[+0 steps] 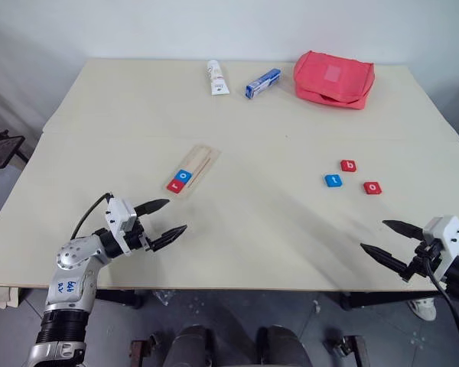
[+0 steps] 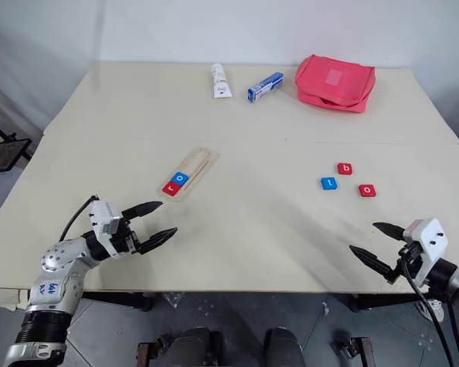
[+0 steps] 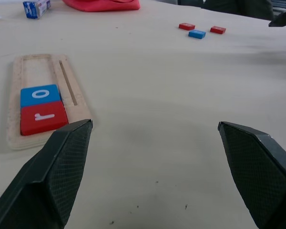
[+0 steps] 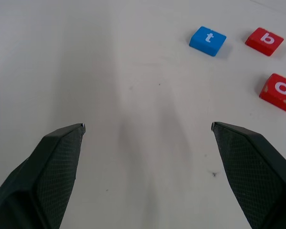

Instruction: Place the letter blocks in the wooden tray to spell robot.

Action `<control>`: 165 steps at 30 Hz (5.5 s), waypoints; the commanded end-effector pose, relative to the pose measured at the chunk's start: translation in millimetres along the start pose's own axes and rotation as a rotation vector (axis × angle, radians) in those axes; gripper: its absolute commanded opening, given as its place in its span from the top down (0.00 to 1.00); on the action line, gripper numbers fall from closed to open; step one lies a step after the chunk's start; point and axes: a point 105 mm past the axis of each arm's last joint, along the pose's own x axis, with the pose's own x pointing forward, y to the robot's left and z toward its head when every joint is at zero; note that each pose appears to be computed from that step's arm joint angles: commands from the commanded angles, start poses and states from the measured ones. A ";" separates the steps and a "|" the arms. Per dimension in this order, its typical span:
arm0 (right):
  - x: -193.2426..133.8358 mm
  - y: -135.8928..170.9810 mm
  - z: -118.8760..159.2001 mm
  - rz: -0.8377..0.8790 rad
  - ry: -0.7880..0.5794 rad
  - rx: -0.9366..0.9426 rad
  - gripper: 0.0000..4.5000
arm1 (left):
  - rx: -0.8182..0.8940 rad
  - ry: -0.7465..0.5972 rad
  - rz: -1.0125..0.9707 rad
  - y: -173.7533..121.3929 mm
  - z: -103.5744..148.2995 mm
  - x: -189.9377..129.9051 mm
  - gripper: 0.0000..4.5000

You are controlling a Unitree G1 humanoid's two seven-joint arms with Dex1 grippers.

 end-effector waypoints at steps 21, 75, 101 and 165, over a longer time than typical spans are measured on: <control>48.6 -17.0 46.3 0.100 -0.125 -0.107 0.01 | 0.096 0.078 0.159 15.1 30.8 -35.5 0.00; 64.6 -7.5 42.9 0.142 -0.114 -0.118 0.01 | -0.114 0.749 0.373 43.5 45.5 90.5 0.00; 58.6 -12.6 44.7 0.115 -0.107 -0.139 0.00 | 0.231 0.764 0.057 24.7 42.8 104.1 0.23; 10.0 -22.5 33.3 -0.206 -0.077 -0.049 0.00 | 0.280 -0.184 -0.472 -26.8 86.1 88.3 0.00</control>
